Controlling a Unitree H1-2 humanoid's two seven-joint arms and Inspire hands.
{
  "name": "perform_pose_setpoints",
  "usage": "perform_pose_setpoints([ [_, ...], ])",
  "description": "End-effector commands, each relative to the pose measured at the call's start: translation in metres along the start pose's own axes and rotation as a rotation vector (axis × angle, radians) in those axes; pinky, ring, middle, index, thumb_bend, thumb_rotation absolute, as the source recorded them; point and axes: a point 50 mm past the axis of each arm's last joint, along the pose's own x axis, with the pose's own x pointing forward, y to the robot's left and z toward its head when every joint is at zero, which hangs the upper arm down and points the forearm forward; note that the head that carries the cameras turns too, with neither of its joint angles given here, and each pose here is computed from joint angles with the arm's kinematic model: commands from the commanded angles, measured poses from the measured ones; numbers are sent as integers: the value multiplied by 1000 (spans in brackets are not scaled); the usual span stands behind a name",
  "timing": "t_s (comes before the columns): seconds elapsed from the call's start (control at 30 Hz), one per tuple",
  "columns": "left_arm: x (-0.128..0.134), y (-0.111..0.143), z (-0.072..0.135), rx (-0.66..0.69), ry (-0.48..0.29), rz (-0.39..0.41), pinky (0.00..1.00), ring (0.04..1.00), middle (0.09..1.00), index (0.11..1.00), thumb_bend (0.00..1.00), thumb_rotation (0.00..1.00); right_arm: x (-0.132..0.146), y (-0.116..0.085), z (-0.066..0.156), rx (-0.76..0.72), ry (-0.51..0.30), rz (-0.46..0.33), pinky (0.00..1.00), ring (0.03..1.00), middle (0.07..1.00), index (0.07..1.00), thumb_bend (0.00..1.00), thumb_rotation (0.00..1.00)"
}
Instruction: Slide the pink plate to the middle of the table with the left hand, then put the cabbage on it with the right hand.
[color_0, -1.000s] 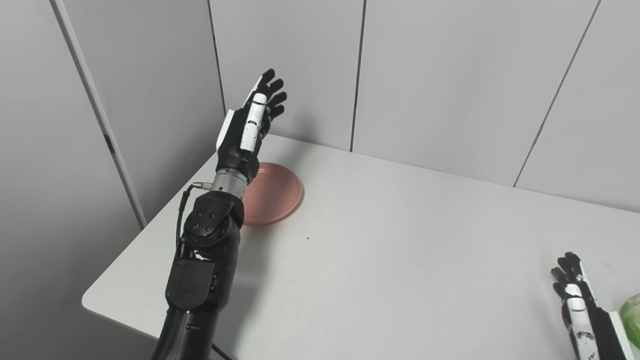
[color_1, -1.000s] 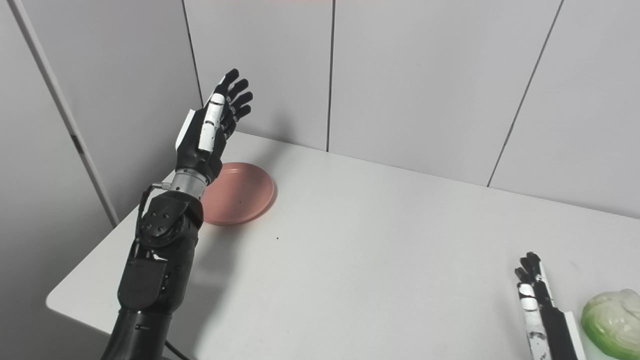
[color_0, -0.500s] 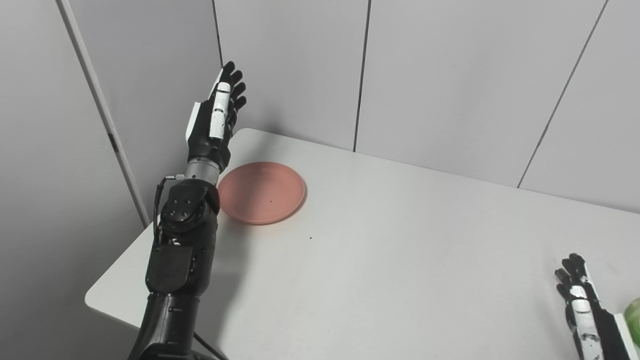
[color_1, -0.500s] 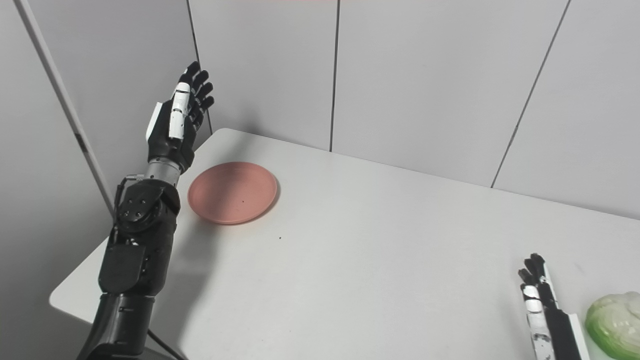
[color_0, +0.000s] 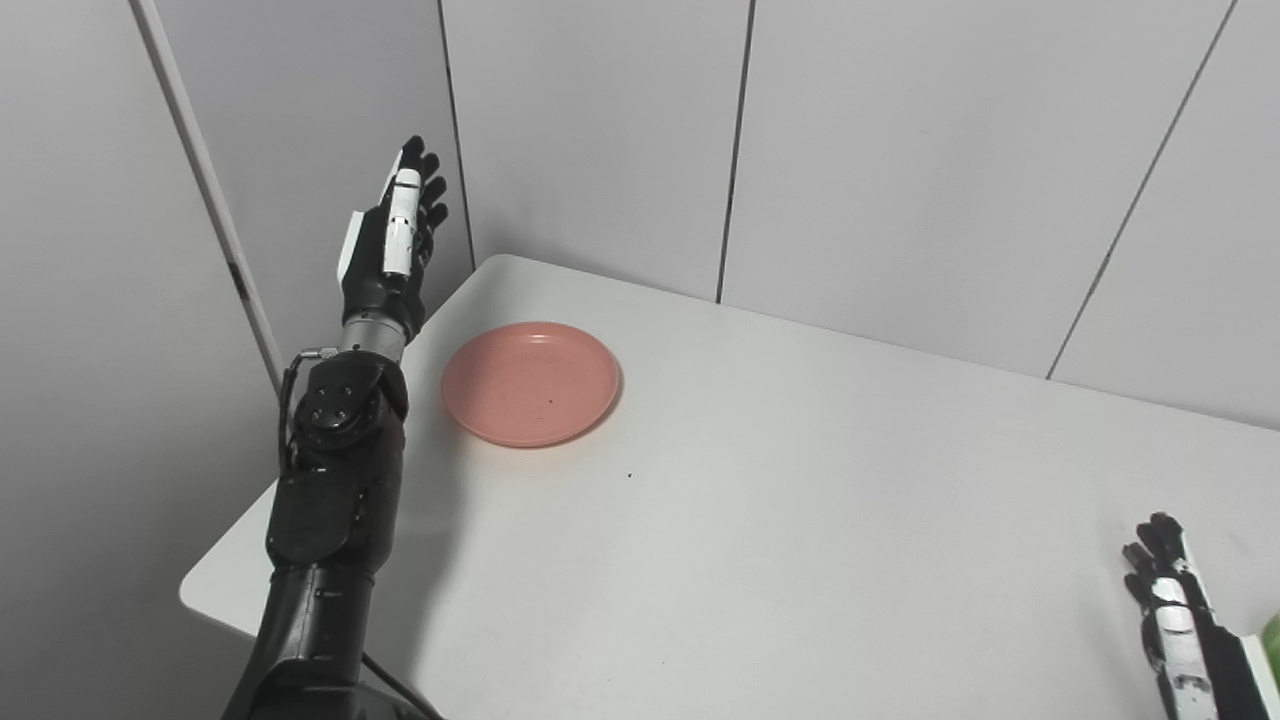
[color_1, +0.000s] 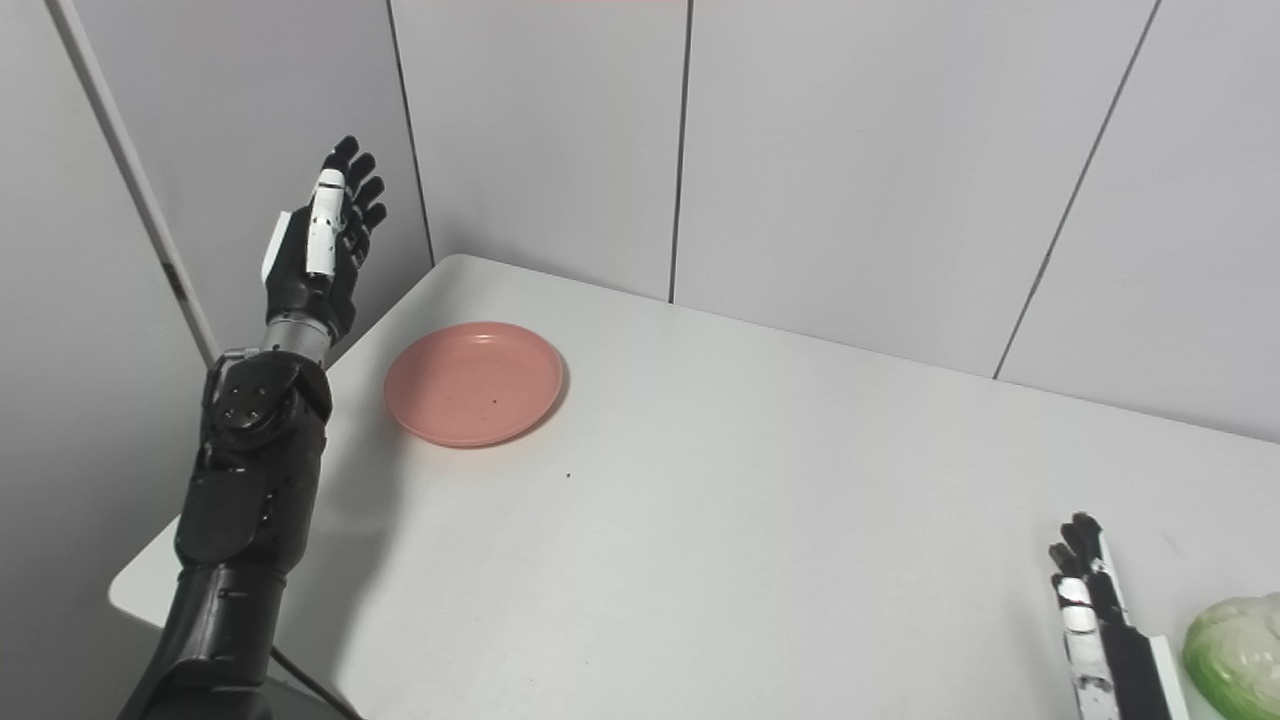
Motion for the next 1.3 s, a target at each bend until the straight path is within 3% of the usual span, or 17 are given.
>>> perform_pose_setpoints([
  [0.0, 16, 9, 24, -8, -94, 16, 968, 948, 952, 932, 425, 987, -20, -3, -20, 14, 86, -11, 1000, 987, 994, 999, 311, 1000],
  [0.57, 23, 30, -9, -59, 22, 62, 906, 929, 930, 904, 424, 999, -19, -3, -18, 18, 87, -7, 1000, 995, 998, 1000, 309, 1000],
  [1.27, 27, 31, -51, -132, 149, 101, 886, 905, 909, 894, 411, 1000, -20, -1, -14, 23, 93, -17, 1000, 992, 993, 999, 271, 1000],
])
